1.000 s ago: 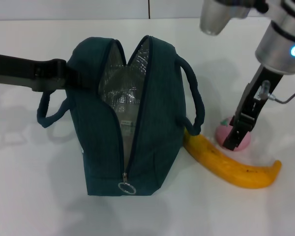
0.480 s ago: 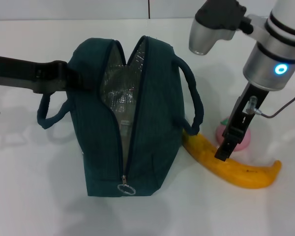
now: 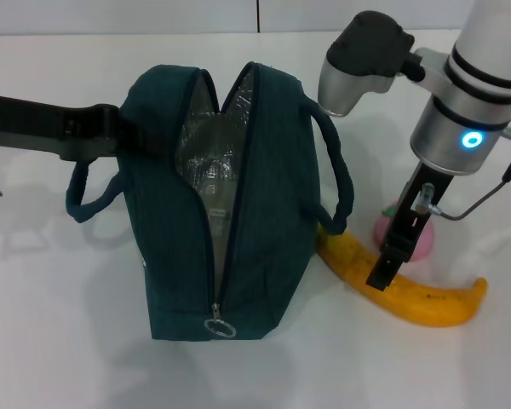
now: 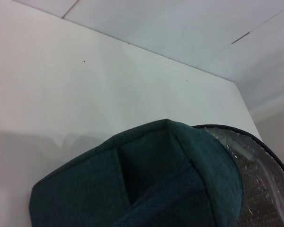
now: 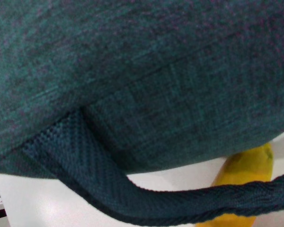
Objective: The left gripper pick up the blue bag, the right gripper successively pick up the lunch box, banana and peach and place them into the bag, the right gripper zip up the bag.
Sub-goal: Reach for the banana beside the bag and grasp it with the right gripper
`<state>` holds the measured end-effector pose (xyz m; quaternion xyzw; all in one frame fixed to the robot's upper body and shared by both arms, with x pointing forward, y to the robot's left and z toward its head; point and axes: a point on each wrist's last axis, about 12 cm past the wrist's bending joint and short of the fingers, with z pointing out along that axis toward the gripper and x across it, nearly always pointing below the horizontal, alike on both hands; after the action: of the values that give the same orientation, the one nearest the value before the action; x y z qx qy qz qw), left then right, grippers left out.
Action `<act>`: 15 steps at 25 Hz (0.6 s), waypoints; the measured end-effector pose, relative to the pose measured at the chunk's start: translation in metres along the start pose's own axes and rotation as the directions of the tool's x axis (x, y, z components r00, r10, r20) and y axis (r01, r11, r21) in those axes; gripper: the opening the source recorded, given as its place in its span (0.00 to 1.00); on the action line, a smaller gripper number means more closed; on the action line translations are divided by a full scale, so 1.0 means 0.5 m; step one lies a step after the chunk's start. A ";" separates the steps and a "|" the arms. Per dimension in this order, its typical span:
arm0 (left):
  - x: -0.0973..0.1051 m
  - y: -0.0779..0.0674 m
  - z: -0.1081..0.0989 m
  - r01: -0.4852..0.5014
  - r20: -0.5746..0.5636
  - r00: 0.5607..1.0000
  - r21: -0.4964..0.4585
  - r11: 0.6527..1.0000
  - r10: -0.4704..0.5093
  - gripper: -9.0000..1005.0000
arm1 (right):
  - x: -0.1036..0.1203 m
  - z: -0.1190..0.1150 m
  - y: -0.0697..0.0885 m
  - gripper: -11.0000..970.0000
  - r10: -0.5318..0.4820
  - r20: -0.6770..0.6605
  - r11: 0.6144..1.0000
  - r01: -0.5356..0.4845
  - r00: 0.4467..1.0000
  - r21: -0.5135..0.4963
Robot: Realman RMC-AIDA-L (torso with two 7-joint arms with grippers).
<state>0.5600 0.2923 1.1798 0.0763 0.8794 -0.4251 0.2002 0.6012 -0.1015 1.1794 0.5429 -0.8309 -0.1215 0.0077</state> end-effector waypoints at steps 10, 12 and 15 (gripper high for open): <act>0.001 -0.001 0.003 -0.003 -0.001 1.000 0.004 1.000 0.003 0.05 | 0.000 0.030 0.002 0.61 0.015 -0.017 1.000 -0.015 1.000 0.003; 0.002 -0.001 0.004 -0.006 -0.002 1.000 0.006 1.000 0.006 0.05 | 0.000 0.034 0.003 0.61 0.014 -0.019 1.000 -0.014 1.000 0.003; 0.003 -0.001 0.004 -0.007 -0.002 1.000 0.006 1.000 0.007 0.05 | 0.001 0.036 0.003 0.61 0.017 -0.020 1.000 -0.017 1.000 0.000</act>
<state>0.5593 0.2902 1.1784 0.0803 0.8780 -0.4270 0.2007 0.5972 -0.0979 1.1619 0.5369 -0.8354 -0.1160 0.0168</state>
